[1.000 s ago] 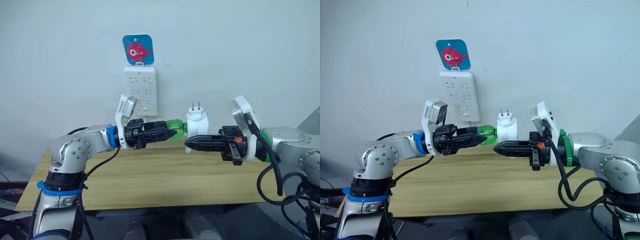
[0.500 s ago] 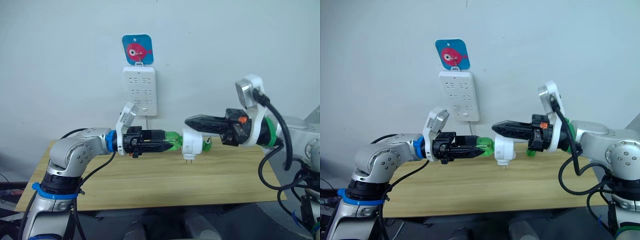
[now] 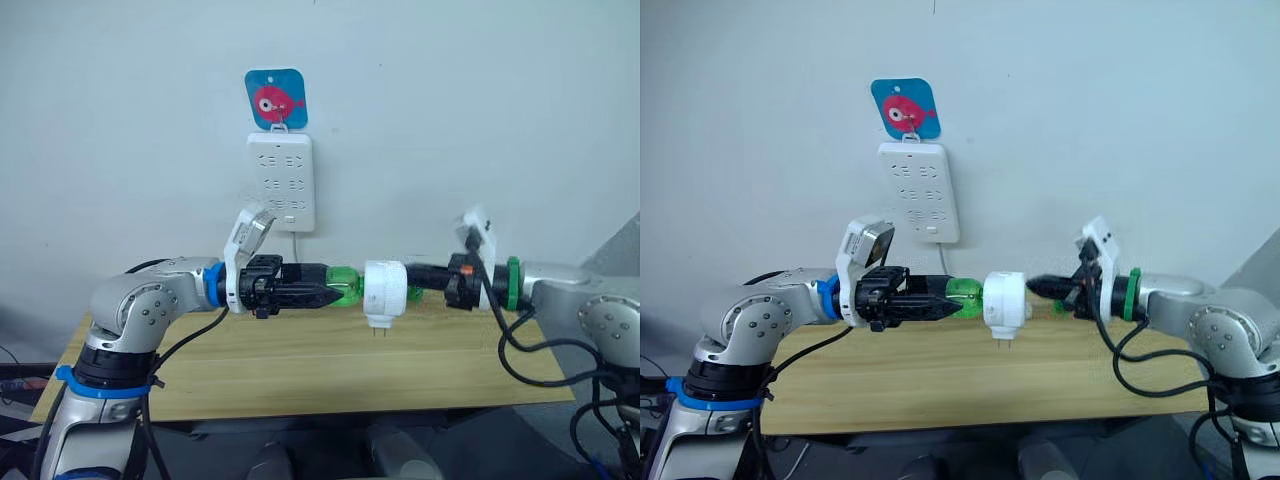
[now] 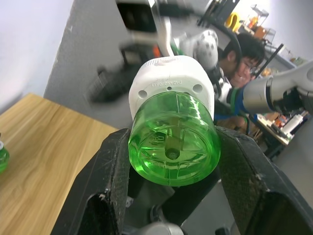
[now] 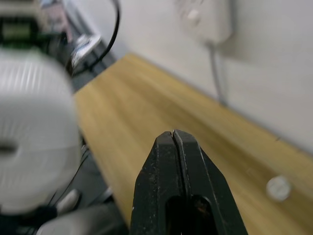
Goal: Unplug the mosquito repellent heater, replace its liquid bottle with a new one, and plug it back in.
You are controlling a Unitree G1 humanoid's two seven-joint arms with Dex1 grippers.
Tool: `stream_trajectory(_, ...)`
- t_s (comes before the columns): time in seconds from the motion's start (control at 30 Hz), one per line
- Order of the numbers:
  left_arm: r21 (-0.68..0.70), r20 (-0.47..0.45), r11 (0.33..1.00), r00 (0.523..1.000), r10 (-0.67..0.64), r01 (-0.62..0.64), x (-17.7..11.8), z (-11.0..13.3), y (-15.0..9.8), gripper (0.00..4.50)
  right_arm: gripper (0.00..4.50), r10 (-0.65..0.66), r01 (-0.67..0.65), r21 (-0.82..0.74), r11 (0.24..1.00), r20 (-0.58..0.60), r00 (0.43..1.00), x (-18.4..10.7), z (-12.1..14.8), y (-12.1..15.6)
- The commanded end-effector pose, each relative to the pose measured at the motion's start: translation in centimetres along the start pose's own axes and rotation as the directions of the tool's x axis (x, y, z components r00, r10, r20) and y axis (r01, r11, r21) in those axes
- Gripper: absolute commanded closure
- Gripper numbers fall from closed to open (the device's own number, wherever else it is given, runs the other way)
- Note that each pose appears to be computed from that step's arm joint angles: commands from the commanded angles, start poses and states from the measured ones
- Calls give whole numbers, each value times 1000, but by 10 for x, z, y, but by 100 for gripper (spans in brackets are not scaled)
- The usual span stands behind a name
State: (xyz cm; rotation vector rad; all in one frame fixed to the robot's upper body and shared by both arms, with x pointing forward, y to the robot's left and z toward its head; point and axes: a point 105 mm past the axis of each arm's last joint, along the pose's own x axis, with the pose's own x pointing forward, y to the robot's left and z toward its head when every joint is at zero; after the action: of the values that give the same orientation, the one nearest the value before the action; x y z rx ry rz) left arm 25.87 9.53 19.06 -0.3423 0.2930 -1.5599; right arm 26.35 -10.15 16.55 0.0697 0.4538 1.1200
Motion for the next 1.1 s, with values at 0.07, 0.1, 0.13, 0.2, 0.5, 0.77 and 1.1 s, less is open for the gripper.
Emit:
stream_trajectory(0.07, 44, 42, 999, 999, 14, -16, 0, 13, 0, 225, 450, 213, -213, -53, 976, -11, 977, -4, 8, 47)
stream_trajectory(0.1, 45, 43, 999, 999, 20, -22, 0, 13, 1, 225, 450, 242, -242, -51, 969, -5, 970, -5, 9, 53)
stream_trajectory(0.13, 46, 43, 999, 999, 23, -25, 0, 13, 2, 225, 450, 259, -258, -48, 965, 0, 966, -6, 11, 56)
stream_trajectory(0.2, 53, 42, 998, 999, 33, -35, 0, 12, 4, 225, 450, 299, -298, -40, 954, 22, 954, -7, 15, 65)
stream_trajectory(0.5, 87, 2, 996, 999, 34, -34, 1, 5, 4, 225, 450, 262, -269, 20, 963, 177, 949, -3, 41, 61)
stream_trajectory(0.77, 110, -41, 994, 999, 23, -18, 1, -2, 1, 225, 450, 184, -212, 94, 973, 242, 953, -1, 56, 47)
stream_trajectory(1.1, 127, -69, 992, 998, 6, 3, 1, -6, -1, 225, 450, 143, -177, 156, 972, 210, 967, 3, 52, 40)
